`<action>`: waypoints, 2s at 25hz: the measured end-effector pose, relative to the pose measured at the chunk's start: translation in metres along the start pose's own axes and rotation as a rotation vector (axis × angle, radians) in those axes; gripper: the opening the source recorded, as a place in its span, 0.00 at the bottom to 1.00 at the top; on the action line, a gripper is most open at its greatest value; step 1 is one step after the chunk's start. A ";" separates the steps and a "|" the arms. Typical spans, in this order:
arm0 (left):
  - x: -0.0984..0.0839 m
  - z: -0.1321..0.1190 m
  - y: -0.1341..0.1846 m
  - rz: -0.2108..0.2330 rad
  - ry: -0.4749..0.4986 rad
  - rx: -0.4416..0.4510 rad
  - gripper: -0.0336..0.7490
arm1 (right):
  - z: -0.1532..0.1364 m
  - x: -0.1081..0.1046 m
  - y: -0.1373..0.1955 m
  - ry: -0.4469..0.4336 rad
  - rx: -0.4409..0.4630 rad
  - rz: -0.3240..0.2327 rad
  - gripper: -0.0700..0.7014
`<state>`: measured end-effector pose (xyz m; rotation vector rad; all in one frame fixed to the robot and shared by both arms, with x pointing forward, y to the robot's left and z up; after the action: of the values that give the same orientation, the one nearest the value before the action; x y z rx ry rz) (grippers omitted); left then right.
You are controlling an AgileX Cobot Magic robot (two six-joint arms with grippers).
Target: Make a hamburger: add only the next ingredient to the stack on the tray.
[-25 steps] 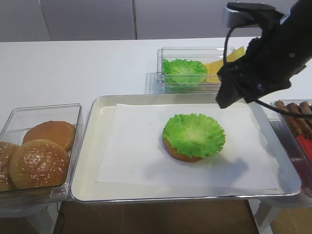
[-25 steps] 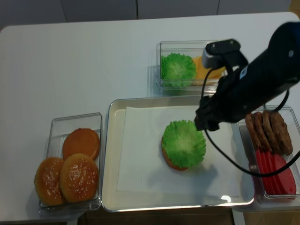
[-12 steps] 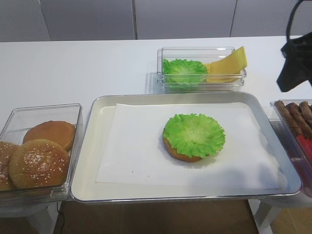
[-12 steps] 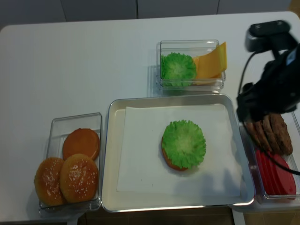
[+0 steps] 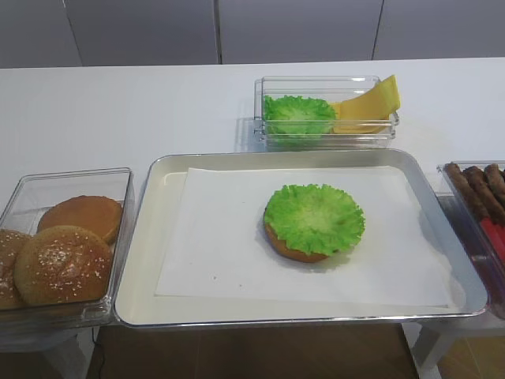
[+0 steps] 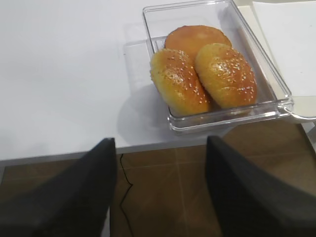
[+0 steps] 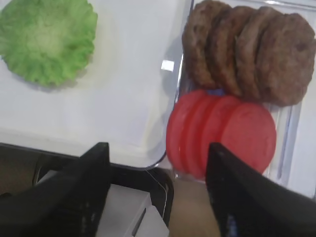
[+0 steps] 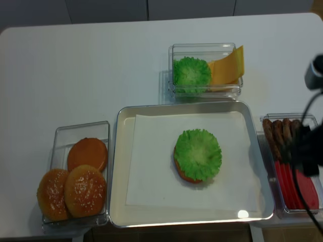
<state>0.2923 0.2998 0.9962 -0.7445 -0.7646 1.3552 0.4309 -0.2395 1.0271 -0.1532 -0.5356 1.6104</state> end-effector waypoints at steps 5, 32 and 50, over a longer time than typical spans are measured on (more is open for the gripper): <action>0.000 0.000 0.000 0.000 0.000 0.000 0.58 | 0.024 0.001 0.042 -0.013 -0.077 -0.007 0.68; 0.000 0.000 0.000 0.000 0.000 0.000 0.58 | 0.058 -0.014 0.145 -0.003 -0.538 0.074 0.68; 0.000 -0.001 0.001 0.000 0.000 0.003 0.58 | 0.037 -0.019 0.139 0.011 -0.537 0.086 0.68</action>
<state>0.2925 0.2998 0.9951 -0.7421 -0.7622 1.3561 0.2920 -0.2702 0.9963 -0.5913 -0.9553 1.5146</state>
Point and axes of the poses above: a point on each arm's last joint axis where the gripper is mounted, z pointing back along that axis away from the gripper, x along the wrist's bending axis when the last joint is at zero, y = z × x, the point moved 8 cm from there along -z, pointing out along that axis toward the gripper, and after that the axes turned 7 degrees about -z, right-handed, at the moved point
